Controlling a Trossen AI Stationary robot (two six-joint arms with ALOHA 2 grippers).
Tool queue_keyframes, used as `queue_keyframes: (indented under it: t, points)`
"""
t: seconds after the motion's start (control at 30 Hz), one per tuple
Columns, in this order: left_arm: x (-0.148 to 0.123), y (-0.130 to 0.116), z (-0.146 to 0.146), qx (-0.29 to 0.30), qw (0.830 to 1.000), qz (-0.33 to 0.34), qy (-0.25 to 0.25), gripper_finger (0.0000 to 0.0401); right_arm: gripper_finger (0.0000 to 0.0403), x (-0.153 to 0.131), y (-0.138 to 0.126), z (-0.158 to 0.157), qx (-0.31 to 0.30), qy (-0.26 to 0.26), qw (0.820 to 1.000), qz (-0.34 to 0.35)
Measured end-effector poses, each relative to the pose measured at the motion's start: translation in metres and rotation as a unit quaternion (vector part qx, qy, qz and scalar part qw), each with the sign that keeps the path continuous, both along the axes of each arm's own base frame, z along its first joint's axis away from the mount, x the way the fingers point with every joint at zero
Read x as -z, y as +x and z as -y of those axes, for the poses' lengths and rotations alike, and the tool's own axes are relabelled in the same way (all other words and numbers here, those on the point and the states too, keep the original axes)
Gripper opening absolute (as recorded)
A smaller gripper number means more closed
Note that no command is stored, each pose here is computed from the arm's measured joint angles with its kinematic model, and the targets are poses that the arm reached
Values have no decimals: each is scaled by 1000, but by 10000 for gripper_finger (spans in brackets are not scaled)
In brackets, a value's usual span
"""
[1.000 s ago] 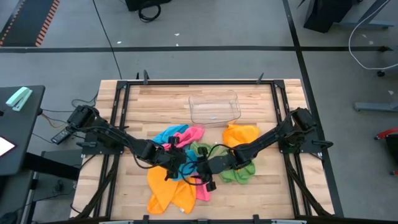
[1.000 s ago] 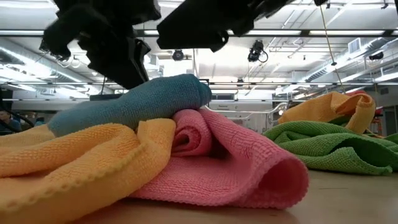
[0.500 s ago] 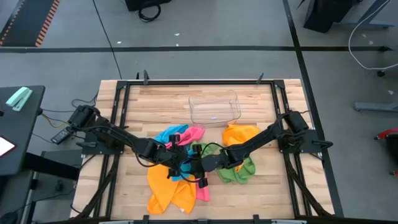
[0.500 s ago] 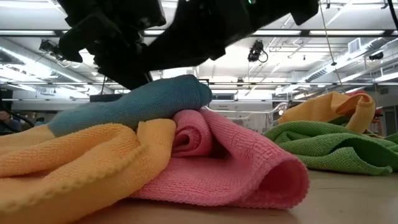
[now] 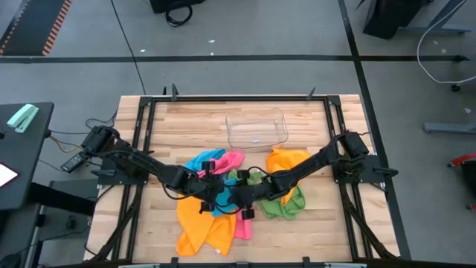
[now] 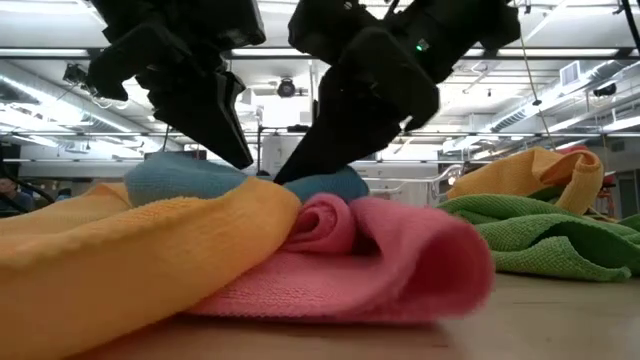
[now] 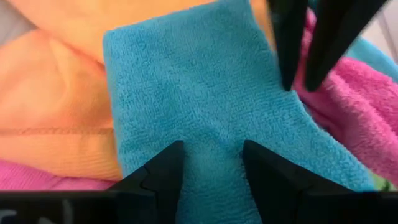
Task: Fold microfiber towels
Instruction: Fold the bottom blue microfiber cloth
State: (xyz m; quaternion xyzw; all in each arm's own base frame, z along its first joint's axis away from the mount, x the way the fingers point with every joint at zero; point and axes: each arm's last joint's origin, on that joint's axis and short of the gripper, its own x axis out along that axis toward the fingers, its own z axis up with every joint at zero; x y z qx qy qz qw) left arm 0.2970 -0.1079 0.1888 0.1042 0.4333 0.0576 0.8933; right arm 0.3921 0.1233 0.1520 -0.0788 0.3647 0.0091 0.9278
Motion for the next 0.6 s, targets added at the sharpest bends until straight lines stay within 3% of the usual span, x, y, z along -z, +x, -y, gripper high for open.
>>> queue_keyframes:
  t: [0.23, 0.43, 0.6]
  points:
    - [-31, -10, 12, 33, 997, 60, -27, 49, 177, -1, 2, 3, 5, 5, 1000, 5]
    - [-14, -15, 28, 26, 998, 27, -51, 64, 177, -21, -2, 2, 1, 11, 999, 31]
    - [-9, -21, 51, 90, 995, 28, -28, 94, 177, -31, -3, 3, -4, 9, 999, 41]
